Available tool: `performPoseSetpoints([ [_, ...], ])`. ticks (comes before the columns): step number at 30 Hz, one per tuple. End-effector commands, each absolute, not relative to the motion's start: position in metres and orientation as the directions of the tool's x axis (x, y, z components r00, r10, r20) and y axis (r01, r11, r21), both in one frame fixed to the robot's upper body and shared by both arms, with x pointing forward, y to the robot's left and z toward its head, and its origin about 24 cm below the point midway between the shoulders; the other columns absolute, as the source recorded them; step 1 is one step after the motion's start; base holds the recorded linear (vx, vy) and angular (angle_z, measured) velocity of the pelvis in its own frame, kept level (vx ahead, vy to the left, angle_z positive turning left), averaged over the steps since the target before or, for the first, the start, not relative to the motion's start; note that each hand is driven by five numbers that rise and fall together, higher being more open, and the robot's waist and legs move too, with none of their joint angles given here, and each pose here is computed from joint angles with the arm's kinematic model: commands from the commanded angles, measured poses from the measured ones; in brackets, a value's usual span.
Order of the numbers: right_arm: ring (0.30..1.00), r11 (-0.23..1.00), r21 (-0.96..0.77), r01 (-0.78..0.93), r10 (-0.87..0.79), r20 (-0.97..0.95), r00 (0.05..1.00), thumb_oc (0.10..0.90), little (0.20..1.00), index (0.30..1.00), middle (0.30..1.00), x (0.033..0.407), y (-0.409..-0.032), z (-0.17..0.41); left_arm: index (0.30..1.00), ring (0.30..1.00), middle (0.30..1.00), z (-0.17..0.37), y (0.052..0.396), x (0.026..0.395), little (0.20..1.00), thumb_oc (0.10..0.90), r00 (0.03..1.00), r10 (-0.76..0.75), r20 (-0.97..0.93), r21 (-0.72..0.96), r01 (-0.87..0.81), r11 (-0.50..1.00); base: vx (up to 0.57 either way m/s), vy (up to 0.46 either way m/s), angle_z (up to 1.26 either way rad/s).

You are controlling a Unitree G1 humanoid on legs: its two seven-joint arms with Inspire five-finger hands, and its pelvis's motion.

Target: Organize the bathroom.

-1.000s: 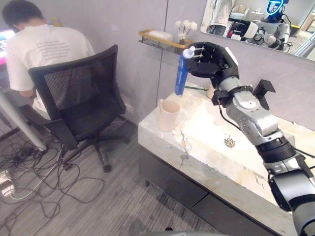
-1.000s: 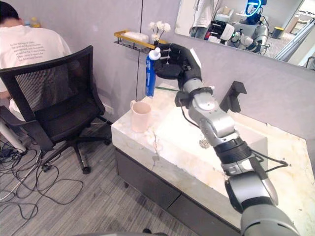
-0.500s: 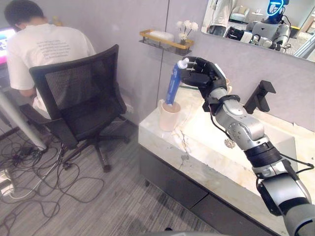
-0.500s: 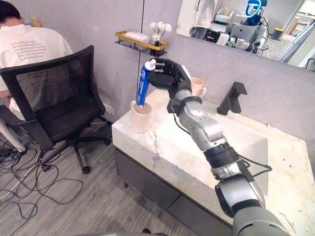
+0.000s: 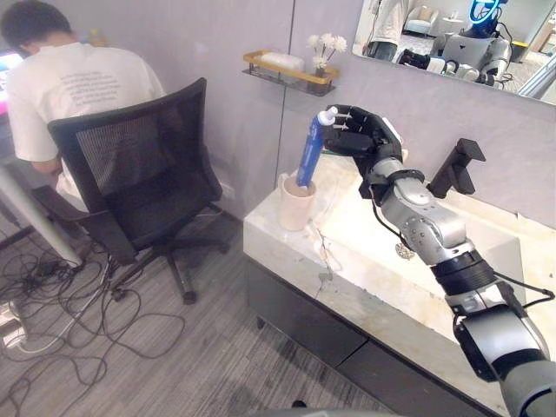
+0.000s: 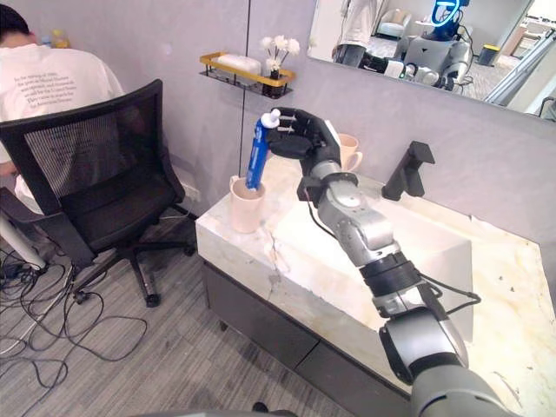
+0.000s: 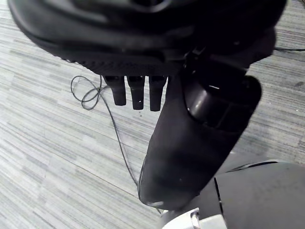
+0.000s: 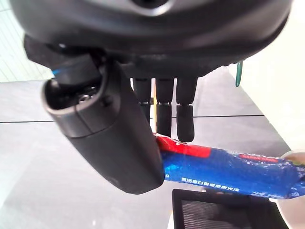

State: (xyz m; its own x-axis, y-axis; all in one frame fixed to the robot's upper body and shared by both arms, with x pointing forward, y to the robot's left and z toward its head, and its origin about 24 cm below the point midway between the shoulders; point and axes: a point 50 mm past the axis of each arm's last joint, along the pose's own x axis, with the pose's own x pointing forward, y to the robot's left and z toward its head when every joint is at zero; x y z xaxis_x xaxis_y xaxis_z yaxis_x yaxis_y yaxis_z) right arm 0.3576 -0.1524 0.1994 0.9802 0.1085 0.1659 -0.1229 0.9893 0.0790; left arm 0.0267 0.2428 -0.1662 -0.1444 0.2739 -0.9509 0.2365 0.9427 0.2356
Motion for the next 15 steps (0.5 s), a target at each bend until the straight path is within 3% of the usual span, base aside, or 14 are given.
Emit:
performPoseSetpoints([
  [1, 0.3, 0.972, 0.191, -0.136, 0.037, 0.448, 0.893, 0.4, 0.3, 0.3, 0.3, 0.358, -0.161, 0.276, 0.9, 0.9, 0.9, -0.173, 0.205, 0.043, 0.9, 0.8, -0.128, 0.153, -0.98, 0.124, 0.21, 0.97, 0.0, 0.0, 0.0],
  [15, 0.3, 0.952, 0.244, -0.184, 0.067, 0.422, 0.904, 0.4, 0.3, 0.3, 0.3, 0.358, -0.146, 0.261, 0.9, 0.9, 0.9, -0.172, 0.206, 0.048, 0.9, 0.8, -0.124, 0.17, -0.978, 0.133, 0.264, 0.955, -0.01, 0.003, -0.02],
])
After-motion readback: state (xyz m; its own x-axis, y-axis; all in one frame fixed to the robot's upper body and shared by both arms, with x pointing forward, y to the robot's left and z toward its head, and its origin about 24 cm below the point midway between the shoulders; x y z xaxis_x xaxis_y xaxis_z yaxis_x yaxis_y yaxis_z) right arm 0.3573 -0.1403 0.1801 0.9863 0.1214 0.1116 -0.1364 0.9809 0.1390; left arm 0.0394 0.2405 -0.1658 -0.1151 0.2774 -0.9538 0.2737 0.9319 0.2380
